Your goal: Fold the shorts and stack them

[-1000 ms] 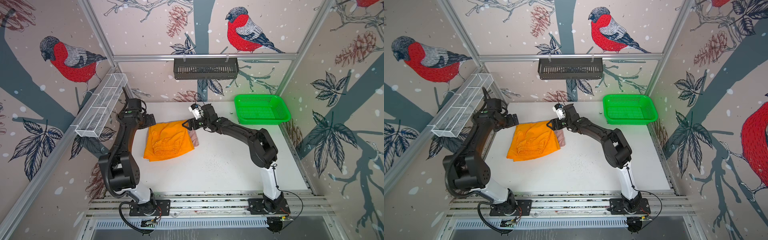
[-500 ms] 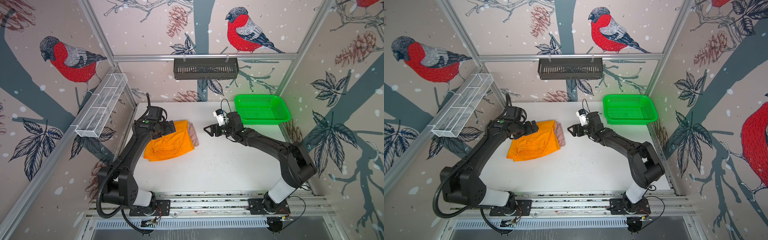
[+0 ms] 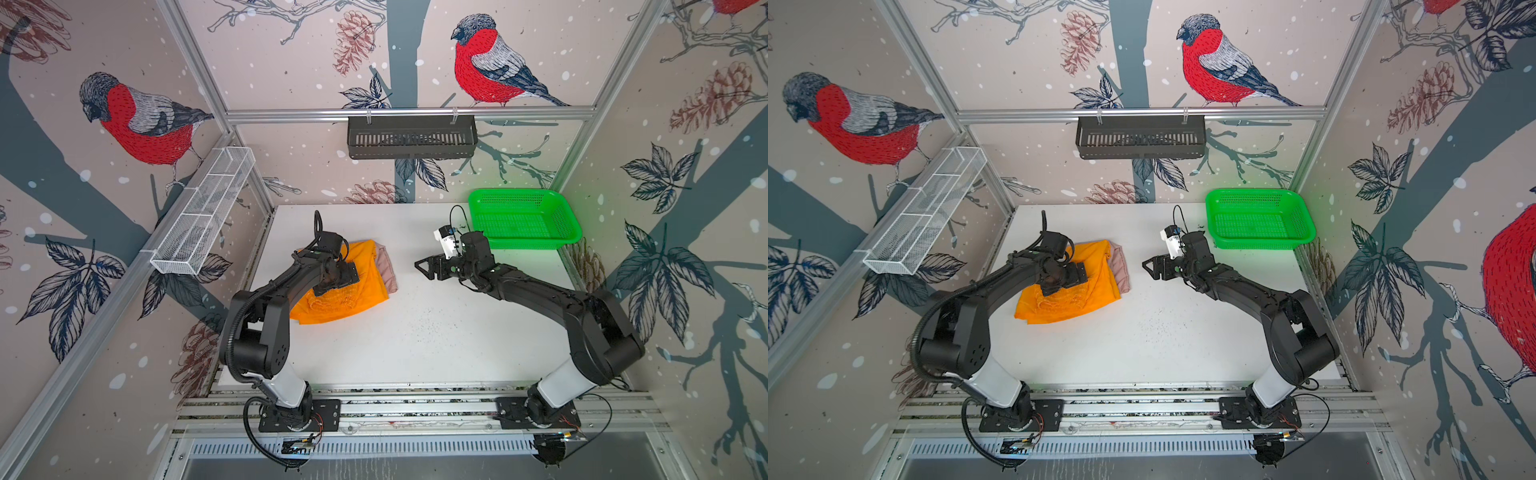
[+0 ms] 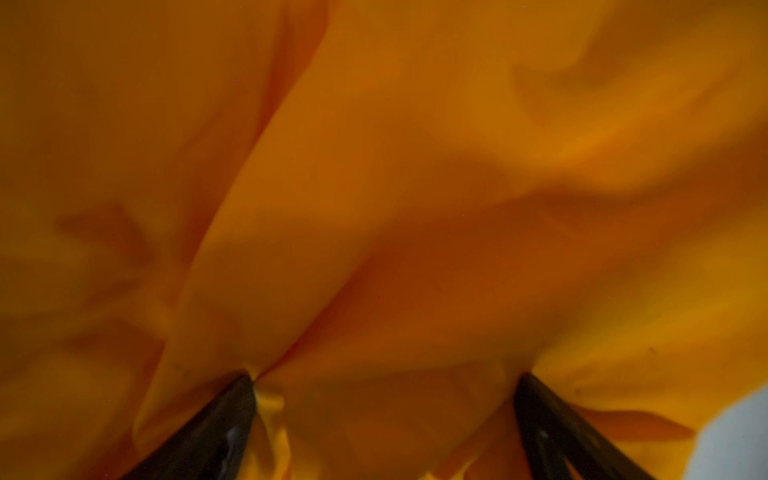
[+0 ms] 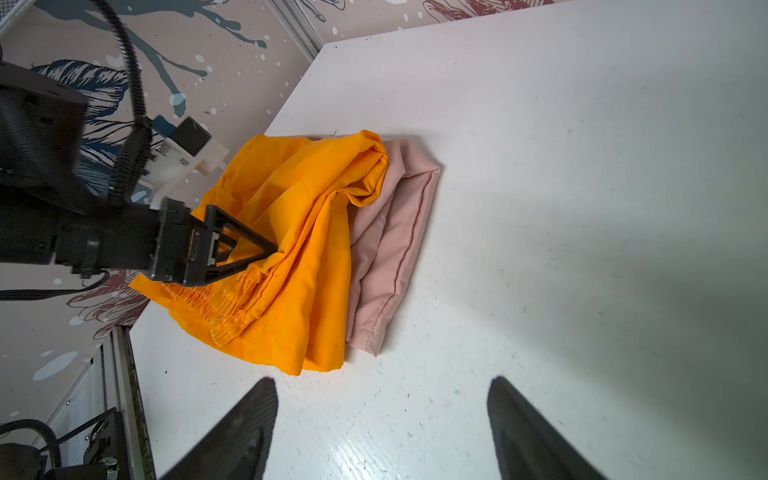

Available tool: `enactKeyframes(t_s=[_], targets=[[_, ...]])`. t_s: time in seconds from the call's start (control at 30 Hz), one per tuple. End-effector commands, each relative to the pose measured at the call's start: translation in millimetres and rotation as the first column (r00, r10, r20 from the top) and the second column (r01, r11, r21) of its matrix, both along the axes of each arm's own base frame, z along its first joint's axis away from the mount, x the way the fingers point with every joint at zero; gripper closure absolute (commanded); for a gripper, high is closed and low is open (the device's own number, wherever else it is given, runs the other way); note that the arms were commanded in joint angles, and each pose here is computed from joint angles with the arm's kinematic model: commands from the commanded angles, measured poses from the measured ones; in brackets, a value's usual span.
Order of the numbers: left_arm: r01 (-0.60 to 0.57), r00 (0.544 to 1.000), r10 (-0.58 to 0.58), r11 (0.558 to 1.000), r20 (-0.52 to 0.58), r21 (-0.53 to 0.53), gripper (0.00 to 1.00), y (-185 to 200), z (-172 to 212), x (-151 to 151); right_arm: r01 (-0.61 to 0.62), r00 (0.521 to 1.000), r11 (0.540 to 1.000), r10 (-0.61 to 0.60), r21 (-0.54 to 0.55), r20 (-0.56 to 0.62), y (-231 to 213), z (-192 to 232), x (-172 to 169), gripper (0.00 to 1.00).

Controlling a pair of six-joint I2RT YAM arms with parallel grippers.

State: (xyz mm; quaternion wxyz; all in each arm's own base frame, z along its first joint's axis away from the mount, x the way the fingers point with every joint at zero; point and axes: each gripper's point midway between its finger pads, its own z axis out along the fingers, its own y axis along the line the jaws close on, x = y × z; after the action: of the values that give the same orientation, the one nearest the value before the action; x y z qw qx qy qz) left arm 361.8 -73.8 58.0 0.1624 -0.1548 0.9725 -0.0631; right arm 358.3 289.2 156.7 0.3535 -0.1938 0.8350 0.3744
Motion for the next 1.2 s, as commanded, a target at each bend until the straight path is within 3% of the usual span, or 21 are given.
enactKeyframes(t_s=[0.0, 0.17, 0.53, 0.8, 1.0, 1.17], targets=[[-0.014, 1.0, 0.015, 0.997, -0.003, 0.081, 0.02, 11.8, -18.3, 12.1, 0.002, 1.0, 1.0, -0.002, 0.004, 0.005, -1.3, 1.5, -2.6, 0.19], [0.028, 1.0, -0.027, 0.987, -0.008, 0.16, 0.02, 26.1, -36.2, 45.6, 0.022, 1.0, 1.0, -0.022, -0.018, -0.005, -6.6, -2.0, -4.4, 0.19], [0.069, 0.996, -0.082, 0.924, 0.018, 0.375, 0.03, 114.2, -37.7, 138.3, 0.113, 0.994, 0.99, -0.113, -0.079, 0.012, -32.3, 3.5, -15.7, 0.18], [0.105, 0.99, -0.133, 0.912, 0.045, 0.396, 0.03, 155.2, -44.6, 183.4, 0.171, 0.985, 0.98, -0.17, -0.103, 0.023, -47.6, -0.7, -15.2, 0.17], [0.066, 0.971, -0.15, 0.917, 0.187, 0.392, 0.03, 152.0, -2.5, 195.8, 0.279, 0.958, 0.952, -0.266, -0.129, 0.108, -84.9, 13.4, 5.4, 0.17], [-0.027, 0.899, -0.104, 0.956, 0.424, 0.291, 0.03, 132.1, 66.4, 175.8, 0.484, 0.864, 0.863, -0.446, -0.145, 0.232, -148.3, 29.9, 22.7, 0.1]])
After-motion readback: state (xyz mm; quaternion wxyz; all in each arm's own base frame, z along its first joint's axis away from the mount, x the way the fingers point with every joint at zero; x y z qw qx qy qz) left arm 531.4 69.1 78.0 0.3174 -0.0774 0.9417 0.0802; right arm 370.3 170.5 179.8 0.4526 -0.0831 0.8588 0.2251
